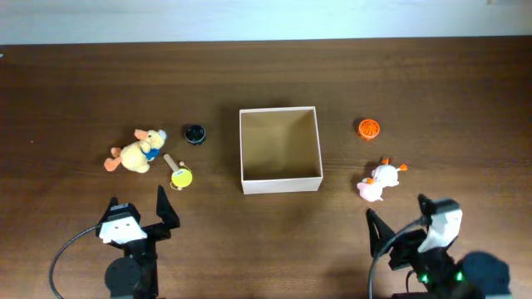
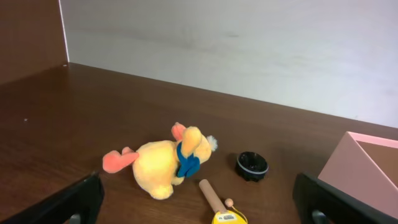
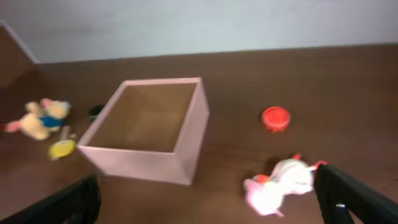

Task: Pack container
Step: 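Move the right gripper over the orange round toy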

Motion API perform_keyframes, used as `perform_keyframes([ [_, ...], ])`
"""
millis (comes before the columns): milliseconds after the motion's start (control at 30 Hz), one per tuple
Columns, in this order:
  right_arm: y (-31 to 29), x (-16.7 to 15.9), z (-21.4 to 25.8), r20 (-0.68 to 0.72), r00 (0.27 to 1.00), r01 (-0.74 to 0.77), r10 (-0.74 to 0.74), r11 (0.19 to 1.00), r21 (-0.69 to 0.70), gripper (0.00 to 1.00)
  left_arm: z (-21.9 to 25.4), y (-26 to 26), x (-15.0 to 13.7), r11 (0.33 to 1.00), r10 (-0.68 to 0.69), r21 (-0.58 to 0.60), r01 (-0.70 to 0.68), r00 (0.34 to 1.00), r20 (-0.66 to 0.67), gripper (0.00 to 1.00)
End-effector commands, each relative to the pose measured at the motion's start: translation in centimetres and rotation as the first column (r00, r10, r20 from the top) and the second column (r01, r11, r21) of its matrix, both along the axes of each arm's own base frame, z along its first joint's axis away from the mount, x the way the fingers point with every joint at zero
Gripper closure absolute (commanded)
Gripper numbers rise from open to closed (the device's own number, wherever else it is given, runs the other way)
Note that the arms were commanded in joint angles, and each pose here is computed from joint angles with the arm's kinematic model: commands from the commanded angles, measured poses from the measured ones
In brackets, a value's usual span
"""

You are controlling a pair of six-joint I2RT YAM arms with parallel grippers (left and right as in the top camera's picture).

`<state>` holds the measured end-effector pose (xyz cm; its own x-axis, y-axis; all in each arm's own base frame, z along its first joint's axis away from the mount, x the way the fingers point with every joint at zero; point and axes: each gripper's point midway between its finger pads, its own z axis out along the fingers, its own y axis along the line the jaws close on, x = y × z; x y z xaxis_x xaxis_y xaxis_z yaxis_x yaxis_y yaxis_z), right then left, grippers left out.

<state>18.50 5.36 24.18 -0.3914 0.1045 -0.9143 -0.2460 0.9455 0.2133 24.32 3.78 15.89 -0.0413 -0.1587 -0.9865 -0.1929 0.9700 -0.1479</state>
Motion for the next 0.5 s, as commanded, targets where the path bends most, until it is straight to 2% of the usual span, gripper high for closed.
perform_keyframes([
  [0,1.3,0.9,0.9,-0.134,0.989,-0.061,0.067,0.997,0.044,0.01,0.0,0.0,0.0,1.0,-0.004,0.015,0.004,1.0,-0.003,0.01],
  [100,1.3,2.8,1.0,-0.246,0.967,-0.069,0.072,0.997,0.021,0.01,0.0,0.0,0.0,1.0,-0.004,0.015,0.004,1.0,-0.003,0.01],
  [233,1.0,7.3,1.5,-0.391,0.919,-0.05,0.051,0.999,0.012,0.01,0.0,0.0,0.0,1.0,-0.004,0.015,0.004,1.0,-0.003,0.01],
  [467,0.7,14.9,-0.4,-0.519,0.854,-0.082,0.043,0.995,-0.052,0.01,0.0,0.0,0.0,1.0,-0.004,0.015,0.004,1.0,-0.003,0.01],
])
